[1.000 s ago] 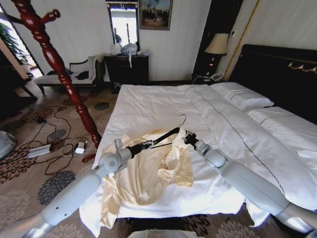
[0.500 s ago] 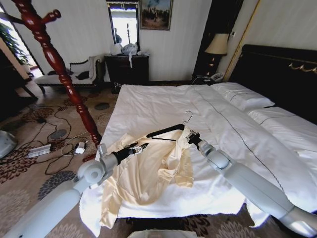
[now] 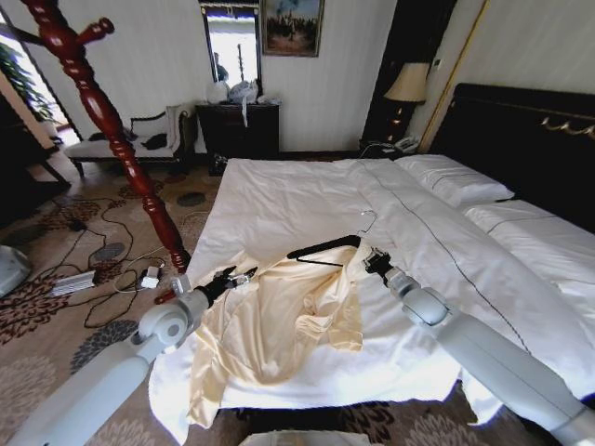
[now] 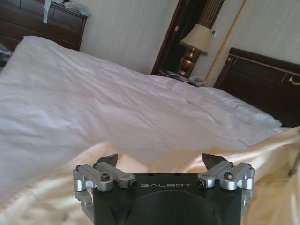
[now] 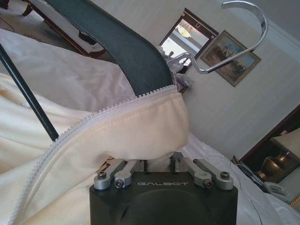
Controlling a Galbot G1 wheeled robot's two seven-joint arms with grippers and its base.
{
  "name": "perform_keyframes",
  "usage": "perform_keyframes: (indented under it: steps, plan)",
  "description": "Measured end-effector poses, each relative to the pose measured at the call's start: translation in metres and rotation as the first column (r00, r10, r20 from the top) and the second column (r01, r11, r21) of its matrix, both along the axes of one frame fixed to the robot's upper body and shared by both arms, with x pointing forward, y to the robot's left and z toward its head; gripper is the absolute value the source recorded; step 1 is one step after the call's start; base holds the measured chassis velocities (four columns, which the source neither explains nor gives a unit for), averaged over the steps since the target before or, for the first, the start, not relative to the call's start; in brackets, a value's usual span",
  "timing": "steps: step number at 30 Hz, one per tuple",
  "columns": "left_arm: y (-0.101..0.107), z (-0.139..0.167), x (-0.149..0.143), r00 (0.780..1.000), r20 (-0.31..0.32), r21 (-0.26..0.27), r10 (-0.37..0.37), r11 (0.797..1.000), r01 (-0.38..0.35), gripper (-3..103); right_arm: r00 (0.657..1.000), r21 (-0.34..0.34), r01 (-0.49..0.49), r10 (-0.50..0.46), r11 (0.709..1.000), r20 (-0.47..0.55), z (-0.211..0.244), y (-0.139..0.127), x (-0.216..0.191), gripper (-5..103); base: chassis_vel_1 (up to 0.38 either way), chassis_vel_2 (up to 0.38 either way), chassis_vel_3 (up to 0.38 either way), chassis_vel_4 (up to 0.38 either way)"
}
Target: Pick up the clothes from the bed and hang them on the clothes hanger.
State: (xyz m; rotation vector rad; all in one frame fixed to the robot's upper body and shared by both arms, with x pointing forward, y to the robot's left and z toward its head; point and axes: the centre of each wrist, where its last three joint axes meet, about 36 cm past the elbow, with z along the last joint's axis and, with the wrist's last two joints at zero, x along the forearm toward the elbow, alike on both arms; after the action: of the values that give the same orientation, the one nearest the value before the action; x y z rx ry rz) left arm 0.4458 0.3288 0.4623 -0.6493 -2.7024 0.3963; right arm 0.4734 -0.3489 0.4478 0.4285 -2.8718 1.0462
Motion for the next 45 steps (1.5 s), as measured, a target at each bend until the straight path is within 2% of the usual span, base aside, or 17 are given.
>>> perform_keyframes:
  steps: [1, 2, 3, 5, 6, 8, 11, 16, 18, 26, 31, 34, 36, 38, 40, 41, 45]
  plan:
    - [0.0, 0.0, 0.0, 1.0, 0.0, 0.0, 0.0, 1.0, 0.0, 100, 1.0, 0.0, 0.0, 0.0, 1.0, 0.0, 0.0, 0.0, 0.0, 22, 0.0, 0.0, 0.0, 0.0]
    - [0.008, -0.003, 0.004, 1.0, -0.001, 0.025, -0.007, 1.0, 0.007, 100, 1.0, 0.0, 0.0, 0.0, 1.0, 0.0, 0.0, 0.0, 0.0, 22, 0.0, 0.0, 0.0, 0.0]
    - [0.015, -0.008, 0.007, 1.0, -0.003, 0.061, -0.023, 0.998, 0.024, 100, 1.0, 0.001, 0.0, 0.0, 1.0, 0.001, 0.0, 0.0, 0.0, 22, 0.0, 0.0, 0.0, 0.0]
    - [0.027, -0.017, 0.01, 0.998, 0.007, 0.17, -0.063, 0.984, 0.061, 100, 1.0, 0.01, -0.006, 0.006, 1.0, 0.003, 0.0, 0.005, 0.002, 22, 0.0, 0.0, 0.0, 0.0]
    - [0.027, -0.017, 0.01, 0.998, 0.007, 0.17, -0.063, 0.984, 0.061, 100, 1.0, 0.01, -0.006, 0.006, 1.0, 0.003, 0.0, 0.005, 0.002, 22, 0.0, 0.0, 0.0, 0.0]
    - [0.03, -0.029, 0.008, 0.996, 0.025, 0.266, -0.082, 0.961, 0.072, 100, 1.0, 0.021, -0.014, 0.014, 1.0, 0.003, -0.002, 0.011, 0.005, 22, 0.0, 0.0, 0.0, 0.0]
    - [0.019, -0.045, 0.006, 0.994, 0.05, 0.323, -0.1, 0.943, 0.079, 100, 1.0, 0.032, -0.028, 0.028, 0.999, -0.006, -0.007, 0.018, 0.007, 22, 0.0, 0.0, 0.0, 0.0]
    - [0.003, -0.063, 0.008, 0.991, 0.085, 0.348, -0.102, 0.935, 0.067, 103, 0.999, 0.038, -0.033, 0.033, 0.999, -0.015, -0.01, 0.021, 0.007, 22, 0.0, 0.0, 0.0, 0.0]
    - [-0.004, -0.071, 0.011, 0.99, 0.095, 0.358, -0.102, 0.932, 0.062, 98, 0.999, 0.039, -0.033, 0.033, 0.999, -0.017, -0.01, 0.021, 0.007, 22, 0.0, 0.0, 0.0, 0.0]
    - [-0.015, -0.079, 0.019, 0.984, 0.132, 0.411, -0.12, 0.91, 0.056, 93, 0.998, 0.052, -0.051, 0.052, 0.997, -0.019, -0.012, 0.03, 0.012, 22, 0.0, 0.0, 0.0, 0.0]
    - [-0.029, -0.076, 0.04, 0.976, 0.175, 0.417, -0.129, 0.908, 0.046, 80, 0.998, 0.059, -0.054, 0.055, 0.997, -0.02, -0.014, 0.033, 0.014, 22, 0.0, 0.0, 0.0, 0.0]
    - [-0.034, -0.079, 0.046, 0.976, 0.173, 0.42, -0.136, 0.906, 0.052, 75, 0.998, 0.059, -0.055, 0.056, 0.997, -0.021, -0.014, 0.033, 0.014, 22, 0.0, 0.0, 0.0, 0.0]
    - [-0.041, -0.082, 0.051, 0.975, 0.168, 0.416, -0.143, 0.907, 0.062, 66, 0.998, 0.06, -0.056, 0.058, 0.997, -0.022, -0.014, 0.033, 0.014, 22, 0.0, 0.0, 0.0, 0.0]
    - [-0.051, -0.083, 0.054, 0.975, 0.157, 0.402, -0.154, 0.912, 0.079, 62, 0.998, 0.062, -0.056, 0.058, 0.996, -0.018, -0.012, 0.033, 0.016, 22, 0.0, 0.0, 0.0, 0.0]
    - [-0.054, -0.084, 0.054, 0.976, 0.151, 0.4, -0.16, 0.912, 0.087, 62, 0.998, 0.063, -0.056, 0.057, 0.996, -0.015, -0.011, 0.033, 0.017, 22, 0.0, 0.0, 0.0, 0.0]
    - [-0.057, -0.085, 0.053, 0.976, 0.141, 0.4, -0.165, 0.911, 0.096, 59, 0.998, 0.065, -0.056, 0.057, 0.996, -0.012, -0.009, 0.033, 0.018, 22, 0.0, 0.0, 0.0, 0.0]
    - [-0.056, -0.086, 0.049, 0.978, 0.117, 0.41, -0.172, 0.906, 0.111, 62, 0.998, 0.069, -0.056, 0.056, 0.996, -0.009, -0.007, 0.032, 0.019, 22, 0.0, 0.0, 0.0, 0.0]
